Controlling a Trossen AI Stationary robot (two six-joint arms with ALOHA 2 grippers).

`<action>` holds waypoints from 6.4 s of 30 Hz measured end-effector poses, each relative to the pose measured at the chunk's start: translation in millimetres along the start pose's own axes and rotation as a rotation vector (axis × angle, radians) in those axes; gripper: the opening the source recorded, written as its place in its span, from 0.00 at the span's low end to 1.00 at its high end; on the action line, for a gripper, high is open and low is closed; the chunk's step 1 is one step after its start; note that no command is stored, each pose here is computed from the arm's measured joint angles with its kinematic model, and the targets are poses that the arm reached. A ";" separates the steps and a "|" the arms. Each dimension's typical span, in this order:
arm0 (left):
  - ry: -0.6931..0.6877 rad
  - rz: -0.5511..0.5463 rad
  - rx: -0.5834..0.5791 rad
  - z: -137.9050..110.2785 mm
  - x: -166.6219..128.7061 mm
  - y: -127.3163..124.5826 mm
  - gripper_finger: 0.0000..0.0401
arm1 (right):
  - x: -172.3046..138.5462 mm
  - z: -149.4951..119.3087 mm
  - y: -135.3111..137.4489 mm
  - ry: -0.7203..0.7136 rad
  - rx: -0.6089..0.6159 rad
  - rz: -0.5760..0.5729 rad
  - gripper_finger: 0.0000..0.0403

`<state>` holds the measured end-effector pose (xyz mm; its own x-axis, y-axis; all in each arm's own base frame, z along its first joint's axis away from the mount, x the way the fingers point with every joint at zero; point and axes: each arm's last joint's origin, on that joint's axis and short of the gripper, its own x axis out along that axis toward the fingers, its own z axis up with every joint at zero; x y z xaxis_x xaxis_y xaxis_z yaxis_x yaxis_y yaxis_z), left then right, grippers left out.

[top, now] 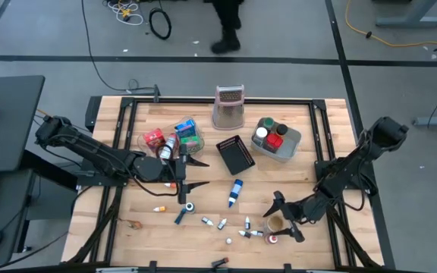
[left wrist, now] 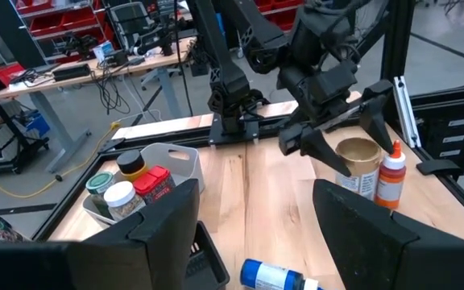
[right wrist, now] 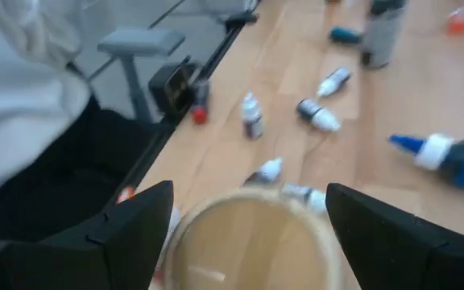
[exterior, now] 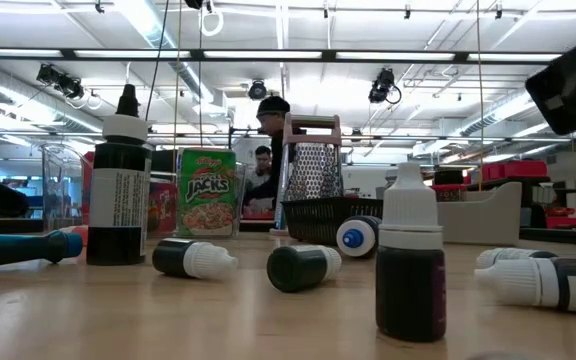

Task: Pick & Place Kitchen Items
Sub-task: Put the brown seasoning bottle into the gray bin, then put the orange seasoning pack into the gray bin

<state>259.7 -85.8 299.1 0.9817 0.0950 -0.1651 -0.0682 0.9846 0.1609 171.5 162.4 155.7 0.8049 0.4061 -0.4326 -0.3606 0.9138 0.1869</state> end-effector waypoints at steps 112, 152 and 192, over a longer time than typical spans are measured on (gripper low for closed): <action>-0.048 0.003 -0.020 5.0 -0.2 0.4 0.63 | -118.6 -9.7 -166.2 -0.201 0.627 -1.583 0.69; 0.019 -0.034 -0.025 -1.8 -3.3 -7.5 0.63 | -107.0 36.4 -187.0 -0.420 0.218 -1.402 0.81; 0.903 -0.438 -0.263 -64.4 -78.2 -68.4 0.63 | -119.1 86.3 -160.8 -0.852 -0.369 -0.798 0.81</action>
<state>176.1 -151.1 238.3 0.4380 -0.3110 -0.8435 0.1195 0.9501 -0.2882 174.3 -32.5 253.3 0.8623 -0.2669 0.4304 0.3746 0.9080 -0.1874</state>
